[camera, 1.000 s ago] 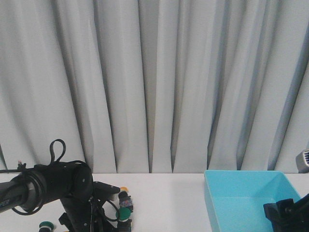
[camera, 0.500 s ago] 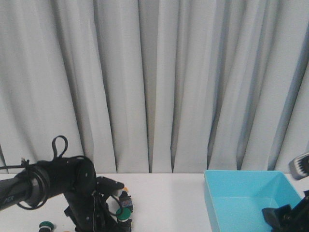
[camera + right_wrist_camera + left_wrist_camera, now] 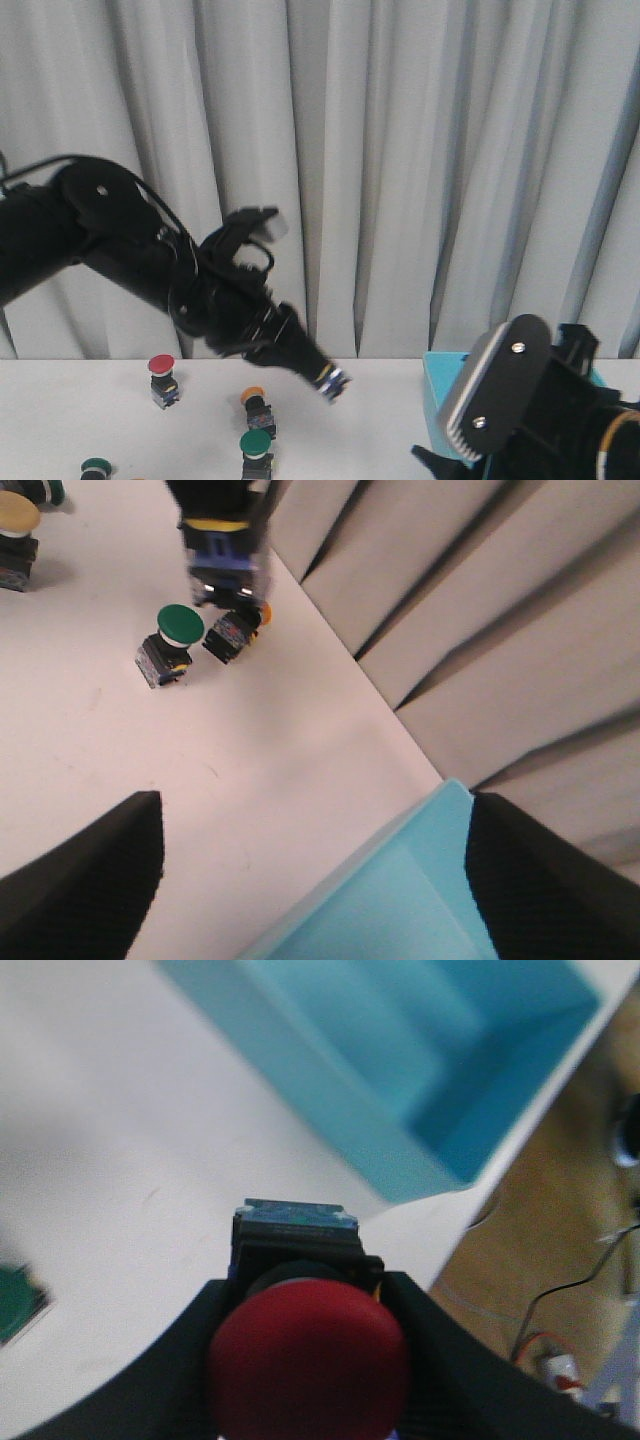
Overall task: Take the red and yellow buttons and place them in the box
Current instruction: 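Lift the red button with the left gripper toward the right gripper, then grasp the red button with the right gripper, open the left gripper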
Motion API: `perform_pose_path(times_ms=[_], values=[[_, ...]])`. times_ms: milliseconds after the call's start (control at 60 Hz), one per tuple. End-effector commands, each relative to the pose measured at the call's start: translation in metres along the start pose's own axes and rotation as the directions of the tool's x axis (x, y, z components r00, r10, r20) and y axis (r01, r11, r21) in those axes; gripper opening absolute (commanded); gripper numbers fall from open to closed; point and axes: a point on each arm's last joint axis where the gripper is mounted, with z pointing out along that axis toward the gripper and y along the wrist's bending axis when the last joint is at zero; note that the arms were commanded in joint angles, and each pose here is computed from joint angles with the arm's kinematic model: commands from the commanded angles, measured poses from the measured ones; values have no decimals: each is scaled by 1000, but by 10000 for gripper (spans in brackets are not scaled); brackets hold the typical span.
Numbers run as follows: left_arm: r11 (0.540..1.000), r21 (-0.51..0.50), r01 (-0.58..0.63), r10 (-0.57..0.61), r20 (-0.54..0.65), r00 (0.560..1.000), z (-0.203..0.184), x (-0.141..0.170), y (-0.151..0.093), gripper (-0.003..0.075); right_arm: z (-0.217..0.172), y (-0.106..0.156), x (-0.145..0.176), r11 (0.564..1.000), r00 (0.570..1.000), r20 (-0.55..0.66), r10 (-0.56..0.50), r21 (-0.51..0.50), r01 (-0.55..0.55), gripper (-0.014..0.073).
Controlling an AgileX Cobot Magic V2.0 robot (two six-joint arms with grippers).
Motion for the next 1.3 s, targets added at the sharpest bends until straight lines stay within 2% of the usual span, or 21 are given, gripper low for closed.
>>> perform_pose_path(times_ms=[0, 300, 517, 633, 817, 983, 1067, 1133, 1283], values=[[988, 128, -85, 62, 173, 983, -35, -21, -39, -6, 1, -5, -23, 998, 988, 147, -47, 57, 39, 589], [972, 200, -121, 84, 182, 980, -25, -26, -66, -6, 8, 8, -39, 996, 962, 261, -78, 53, 67, 589], [962, 238, -134, 98, 158, 983, -18, -26, -82, -6, 8, 7, -40, 996, 959, 271, -79, 59, 65, 587], [956, 256, -142, 108, 142, 984, -15, -24, -87, -6, 8, 7, -40, 996, 959, 273, -79, 60, 65, 554], [959, 266, -99, 64, 135, 989, -19, -24, -89, -3, 9, 8, -39, 997, 963, 258, -74, 50, 63, 382], [958, 267, -102, 66, 141, 988, -22, -24, -91, 1, 9, 8, -39, 997, 963, 260, -71, 50, 60, 134], [959, 265, -102, 67, 140, 988, -21, -24, -91, 4, 9, 8, -39, 997, 962, 262, -71, 52, 59, 39], [959, 265, -101, 66, 140, 988, -21, -24, -90, 5, 9, 8, -39, 997, 962, 264, -71, 52, 59, -15], [962, 254, -102, 66, 147, 987, -21, -25, -90, 15, 9, 8, -39, 997, 961, 266, -71, 54, 59, -8]])
